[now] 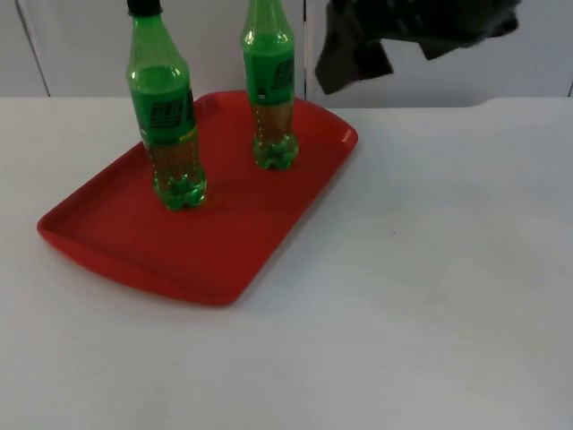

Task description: Place the bottle upright on the tray.

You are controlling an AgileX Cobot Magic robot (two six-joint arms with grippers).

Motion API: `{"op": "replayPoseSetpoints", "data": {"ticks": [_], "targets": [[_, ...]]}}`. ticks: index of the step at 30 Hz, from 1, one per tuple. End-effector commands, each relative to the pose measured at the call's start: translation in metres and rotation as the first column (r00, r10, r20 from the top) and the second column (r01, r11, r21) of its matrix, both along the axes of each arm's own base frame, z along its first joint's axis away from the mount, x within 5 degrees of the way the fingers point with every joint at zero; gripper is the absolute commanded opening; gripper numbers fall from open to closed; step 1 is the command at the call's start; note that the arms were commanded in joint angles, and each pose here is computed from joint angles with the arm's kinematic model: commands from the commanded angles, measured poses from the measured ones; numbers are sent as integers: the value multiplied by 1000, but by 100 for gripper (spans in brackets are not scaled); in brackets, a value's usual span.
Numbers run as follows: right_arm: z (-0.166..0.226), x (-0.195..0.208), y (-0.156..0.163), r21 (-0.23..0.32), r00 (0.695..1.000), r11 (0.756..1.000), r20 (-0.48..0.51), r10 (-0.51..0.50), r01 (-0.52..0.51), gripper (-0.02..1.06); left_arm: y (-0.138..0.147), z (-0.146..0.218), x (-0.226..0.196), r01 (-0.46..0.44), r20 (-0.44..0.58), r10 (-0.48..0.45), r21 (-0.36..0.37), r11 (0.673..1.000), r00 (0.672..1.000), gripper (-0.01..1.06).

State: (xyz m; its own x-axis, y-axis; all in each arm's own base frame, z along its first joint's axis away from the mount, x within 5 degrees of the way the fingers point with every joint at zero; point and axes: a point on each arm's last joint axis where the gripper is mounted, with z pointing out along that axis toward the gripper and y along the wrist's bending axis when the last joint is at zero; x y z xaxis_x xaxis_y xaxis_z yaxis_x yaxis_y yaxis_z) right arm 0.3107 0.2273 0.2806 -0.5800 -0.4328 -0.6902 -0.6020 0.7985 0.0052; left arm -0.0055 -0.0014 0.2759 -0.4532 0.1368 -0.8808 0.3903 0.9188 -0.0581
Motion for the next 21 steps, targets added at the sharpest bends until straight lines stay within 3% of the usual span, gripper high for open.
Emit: {"op": "replayPoseSetpoints", "data": {"ticks": [1,21], "targets": [[8,-11,-7,28,999,1000,32,-3,2,105,0,-2,0,8,-7,-8,-8,1000,1000,105],[39,-115,-84,126,985,992,174,-14,-8,105,0,-2,0,8,-7,-8,-8,1000,1000,105]]}}
